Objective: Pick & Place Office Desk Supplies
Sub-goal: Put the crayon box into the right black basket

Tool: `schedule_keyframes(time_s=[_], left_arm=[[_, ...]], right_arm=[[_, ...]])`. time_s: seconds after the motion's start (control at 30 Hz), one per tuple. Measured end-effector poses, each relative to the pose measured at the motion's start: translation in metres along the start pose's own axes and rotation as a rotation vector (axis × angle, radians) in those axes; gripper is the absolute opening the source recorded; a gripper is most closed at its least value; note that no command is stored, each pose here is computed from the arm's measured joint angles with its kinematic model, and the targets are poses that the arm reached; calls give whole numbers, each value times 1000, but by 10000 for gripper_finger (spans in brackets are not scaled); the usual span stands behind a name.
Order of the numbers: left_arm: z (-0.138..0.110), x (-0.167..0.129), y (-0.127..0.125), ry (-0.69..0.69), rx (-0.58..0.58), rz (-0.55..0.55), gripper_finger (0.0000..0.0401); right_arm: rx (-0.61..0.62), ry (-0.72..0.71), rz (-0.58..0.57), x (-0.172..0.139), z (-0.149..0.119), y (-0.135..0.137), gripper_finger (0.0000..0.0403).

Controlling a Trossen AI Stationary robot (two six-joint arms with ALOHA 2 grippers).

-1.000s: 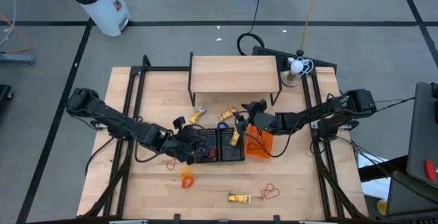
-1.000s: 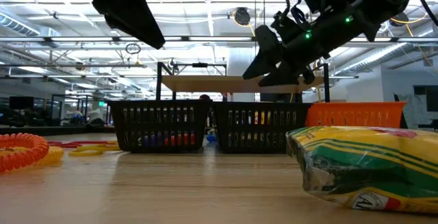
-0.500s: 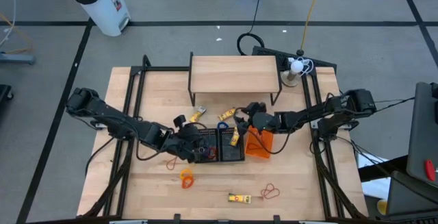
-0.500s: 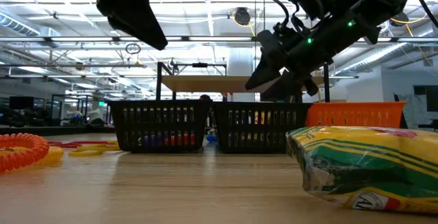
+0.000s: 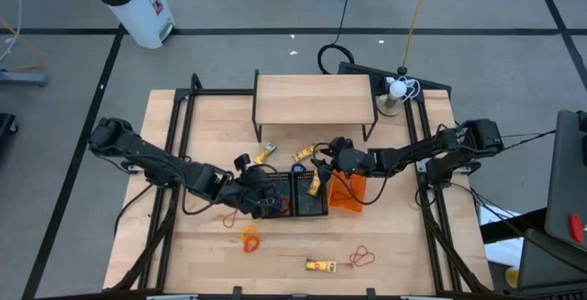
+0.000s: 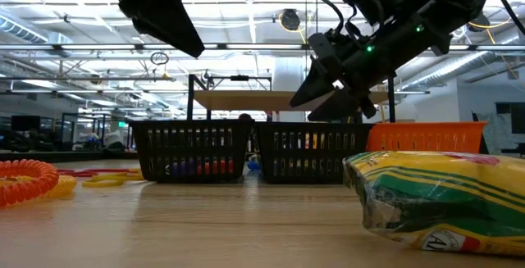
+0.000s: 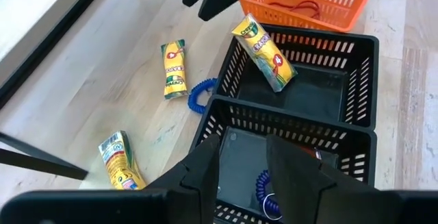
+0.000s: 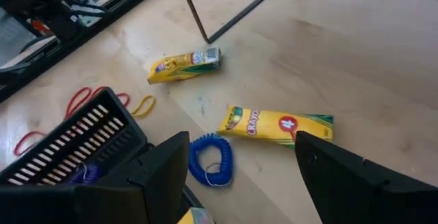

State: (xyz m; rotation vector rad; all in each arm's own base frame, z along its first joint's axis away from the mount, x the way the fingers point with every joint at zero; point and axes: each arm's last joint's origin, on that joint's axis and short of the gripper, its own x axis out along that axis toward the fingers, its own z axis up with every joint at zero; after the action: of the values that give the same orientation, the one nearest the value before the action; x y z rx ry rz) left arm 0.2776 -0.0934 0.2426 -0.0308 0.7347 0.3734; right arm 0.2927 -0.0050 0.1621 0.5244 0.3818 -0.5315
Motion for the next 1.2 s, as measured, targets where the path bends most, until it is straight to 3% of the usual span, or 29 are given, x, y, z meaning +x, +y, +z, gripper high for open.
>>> schedule_keyframes(time_s=[0.23, 0.53, 0.7, 1.2], left_arm=[[0, 0, 0, -1, 4, 0, 122], [-1, -1, -1, 15, -1, -18, 122], [-2, -1, -2, 28, -15, -36, 122], [-2, -2, -3, 26, -31, -41, 122]], right_arm=[[-11, 20, 98, 19, -4, 7, 254], [-104, 76, 3, 43, 8, 18, 254], [-93, 96, -73, 42, 12, 11, 254], [-63, 144, -113, 45, 15, -3, 254]])
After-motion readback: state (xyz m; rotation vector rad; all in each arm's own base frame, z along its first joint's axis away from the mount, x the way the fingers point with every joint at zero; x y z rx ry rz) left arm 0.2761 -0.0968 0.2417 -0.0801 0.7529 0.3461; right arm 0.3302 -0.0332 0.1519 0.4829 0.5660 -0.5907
